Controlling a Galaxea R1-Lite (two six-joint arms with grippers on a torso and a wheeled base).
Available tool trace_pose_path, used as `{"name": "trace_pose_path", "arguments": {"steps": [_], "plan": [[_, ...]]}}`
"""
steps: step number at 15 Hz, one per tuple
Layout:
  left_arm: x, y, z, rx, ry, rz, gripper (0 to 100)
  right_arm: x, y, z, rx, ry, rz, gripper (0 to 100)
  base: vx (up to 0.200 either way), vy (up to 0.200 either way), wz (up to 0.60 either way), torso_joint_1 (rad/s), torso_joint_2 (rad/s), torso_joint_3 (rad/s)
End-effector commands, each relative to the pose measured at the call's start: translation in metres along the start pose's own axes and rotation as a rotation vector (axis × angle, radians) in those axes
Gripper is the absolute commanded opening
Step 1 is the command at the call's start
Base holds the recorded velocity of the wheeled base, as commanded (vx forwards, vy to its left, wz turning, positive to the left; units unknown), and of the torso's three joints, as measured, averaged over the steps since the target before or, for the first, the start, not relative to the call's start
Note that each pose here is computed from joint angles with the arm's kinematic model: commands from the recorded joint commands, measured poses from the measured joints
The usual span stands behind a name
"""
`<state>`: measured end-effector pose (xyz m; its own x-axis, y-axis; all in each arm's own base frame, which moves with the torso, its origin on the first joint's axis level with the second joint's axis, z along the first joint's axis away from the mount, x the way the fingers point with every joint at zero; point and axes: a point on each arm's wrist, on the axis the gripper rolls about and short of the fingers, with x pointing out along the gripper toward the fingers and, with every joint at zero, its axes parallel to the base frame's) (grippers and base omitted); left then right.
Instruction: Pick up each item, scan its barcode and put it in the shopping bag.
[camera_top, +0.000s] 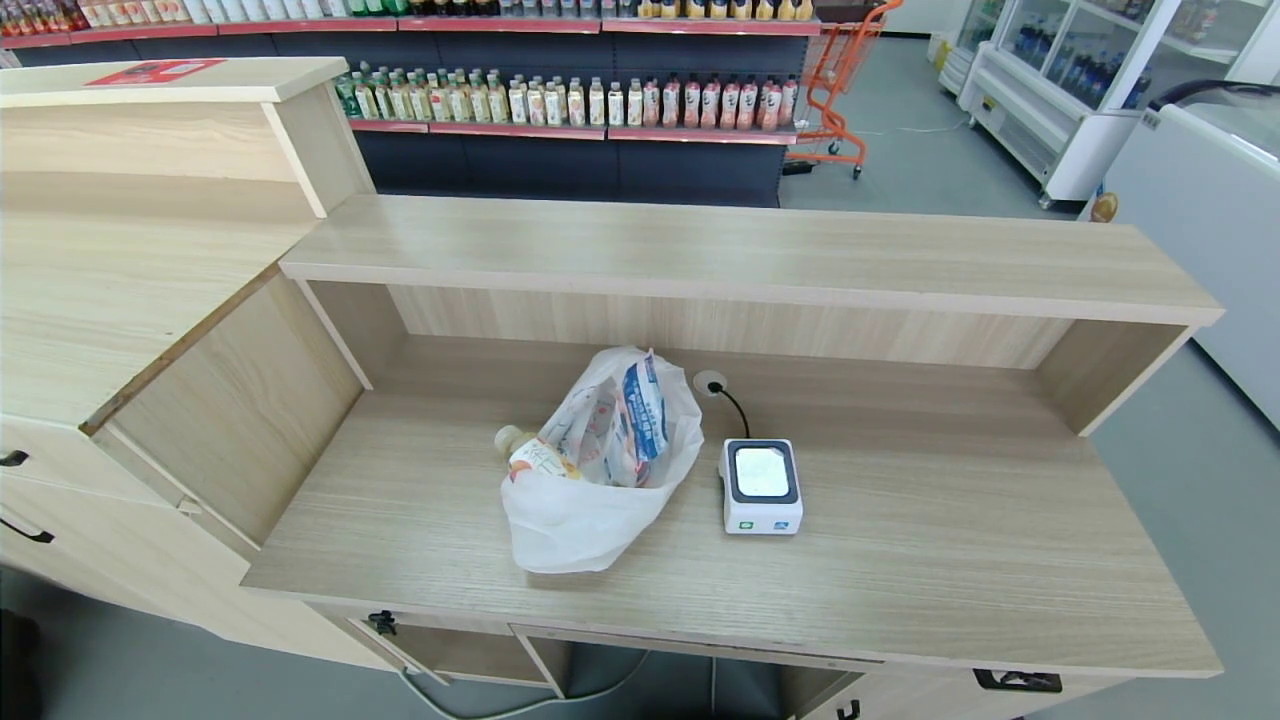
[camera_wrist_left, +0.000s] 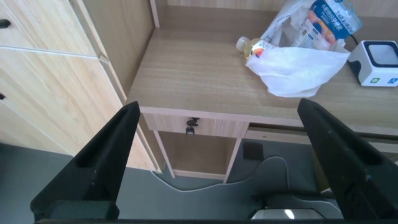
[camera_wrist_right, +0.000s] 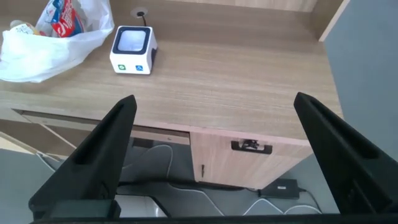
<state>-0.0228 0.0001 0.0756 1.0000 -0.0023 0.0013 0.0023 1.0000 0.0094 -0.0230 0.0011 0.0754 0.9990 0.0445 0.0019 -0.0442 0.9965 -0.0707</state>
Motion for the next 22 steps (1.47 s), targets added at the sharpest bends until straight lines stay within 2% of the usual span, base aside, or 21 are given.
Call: {"name": "trace_pose_path", "arguments": {"steps": [1,5,7,12,13,16,19,22], "plan": [[0.0001,0.0000,0.0001,0.000,0.001,0.001,100,0.0003,0.0000,0.0000,0.000,0.005,0.000,100,0.000,0.000,0.00,0.000,0.00,0.000],[0.0000,0.0000,0.0000,-0.011,0.000,0.001,100,0.0003,0.0000,-0.0002,-0.003,0.006,0.000,100,0.000,0.000,0.00,0.000,0.00,0.000],[0.0001,-0.0001,0.0001,0.004,0.001,-0.001,100,0.0003,0.0000,0.0000,-0.004,0.005,0.000,100,0.000,-0.200,0.00,0.002,0.00,0.002],[0.0000,0.0000,0.0000,0.011,0.000,-0.001,100,0.0003,0.0000,-0.0002,0.002,0.006,0.000,100,0.000,-0.200,0.00,0.007,0.00,0.000],[0.0001,0.0000,0.0001,0.003,0.001,-0.001,100,0.0003,0.0000,-0.0002,0.000,0.006,0.000,100,0.000,-0.200,0.00,-0.002,0.00,0.007],[0.0001,0.0000,0.0001,0.006,0.001,-0.002,100,0.0003,0.0000,-0.0002,0.000,0.006,0.000,100,0.000,0.000,0.00,0.000,0.00,0.000],[0.0001,0.0000,0.0001,0.003,0.001,-0.001,100,0.0003,0.0000,-0.0002,0.000,0.006,0.000,100,0.200,0.000,0.00,-0.003,0.00,0.002],[0.0001,0.0000,0.0001,0.003,0.001,-0.001,100,0.0003,0.0000,-0.0002,0.003,0.006,0.000,100,0.000,0.000,0.00,0.000,0.00,0.000]]}}
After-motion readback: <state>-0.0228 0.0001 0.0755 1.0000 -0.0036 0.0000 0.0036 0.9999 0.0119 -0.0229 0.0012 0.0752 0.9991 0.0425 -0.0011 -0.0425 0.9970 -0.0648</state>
